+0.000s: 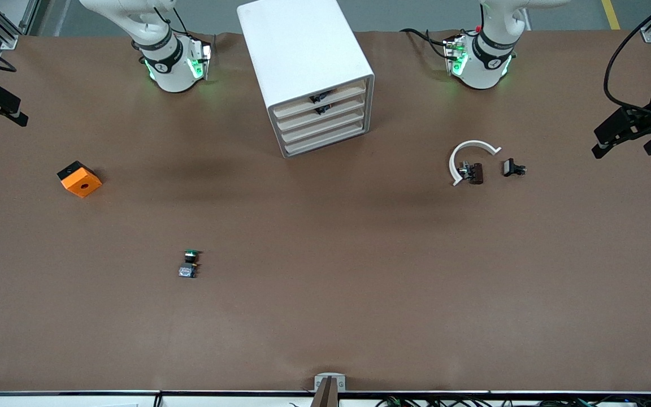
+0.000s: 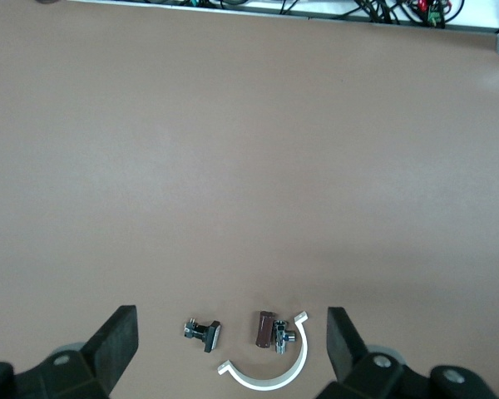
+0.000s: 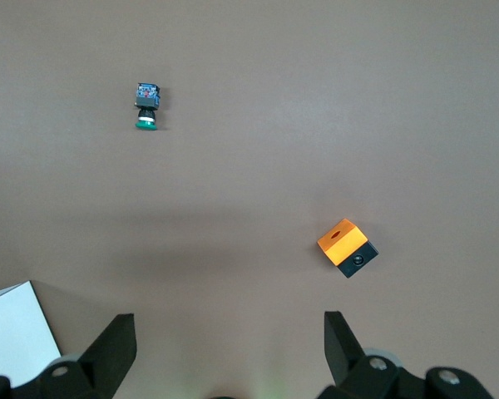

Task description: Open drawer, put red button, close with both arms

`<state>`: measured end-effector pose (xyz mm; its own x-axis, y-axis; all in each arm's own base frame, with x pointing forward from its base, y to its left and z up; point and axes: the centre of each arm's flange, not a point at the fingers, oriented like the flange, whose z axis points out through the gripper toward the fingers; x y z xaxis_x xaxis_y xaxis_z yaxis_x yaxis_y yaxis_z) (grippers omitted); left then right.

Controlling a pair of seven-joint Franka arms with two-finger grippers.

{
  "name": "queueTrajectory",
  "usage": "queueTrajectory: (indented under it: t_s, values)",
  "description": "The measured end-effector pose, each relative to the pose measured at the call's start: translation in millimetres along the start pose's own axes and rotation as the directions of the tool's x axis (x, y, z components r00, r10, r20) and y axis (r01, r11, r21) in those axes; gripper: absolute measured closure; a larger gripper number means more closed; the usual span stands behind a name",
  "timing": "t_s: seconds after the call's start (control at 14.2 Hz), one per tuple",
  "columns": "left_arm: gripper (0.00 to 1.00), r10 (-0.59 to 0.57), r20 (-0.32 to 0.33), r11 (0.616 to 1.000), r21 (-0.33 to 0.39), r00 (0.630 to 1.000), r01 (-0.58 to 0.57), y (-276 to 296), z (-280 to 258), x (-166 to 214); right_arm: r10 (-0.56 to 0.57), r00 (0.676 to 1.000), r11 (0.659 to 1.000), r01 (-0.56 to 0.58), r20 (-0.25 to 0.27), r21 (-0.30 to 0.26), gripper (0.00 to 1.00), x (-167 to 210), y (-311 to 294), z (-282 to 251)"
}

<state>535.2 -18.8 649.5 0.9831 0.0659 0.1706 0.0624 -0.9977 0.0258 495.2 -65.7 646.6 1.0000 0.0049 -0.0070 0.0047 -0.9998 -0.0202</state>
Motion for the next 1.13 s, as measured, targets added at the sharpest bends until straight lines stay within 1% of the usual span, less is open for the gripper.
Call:
queueTrajectory:
  t_s: [0.28,0.49,0.77,1.13]
  values:
    - [0.0,0.002,0.045,1.0,0.004,0.999,-0.003,0.7,-14.9,-6.3,0.0,1.0,1.0,0.0,-0.015,-0.002,0.0,0.1,0.0,-5.5]
    - [0.0,0.003,0.059,1.0,0.005,0.998,-0.004,0.6,-16.6,-8.2,0.0,1.0,1.0,0.0,-0.029,-0.003,0.0,0.1,0.0,-10.9]
    - [0.0,0.027,0.092,1.0,0.006,0.995,-0.028,0.3,-12.9,-11.2,0.0,1.0,1.0,0.0,-0.029,-0.003,0.0,0.0,0.0,-11.7]
    - [0.0,0.039,0.101,0.999,0.006,0.994,-0.04,0.5,-9.0,-10.0,0.002,1.0,1.0,-0.002,-0.023,-0.002,0.0,-0.8,0.4,-11.1]
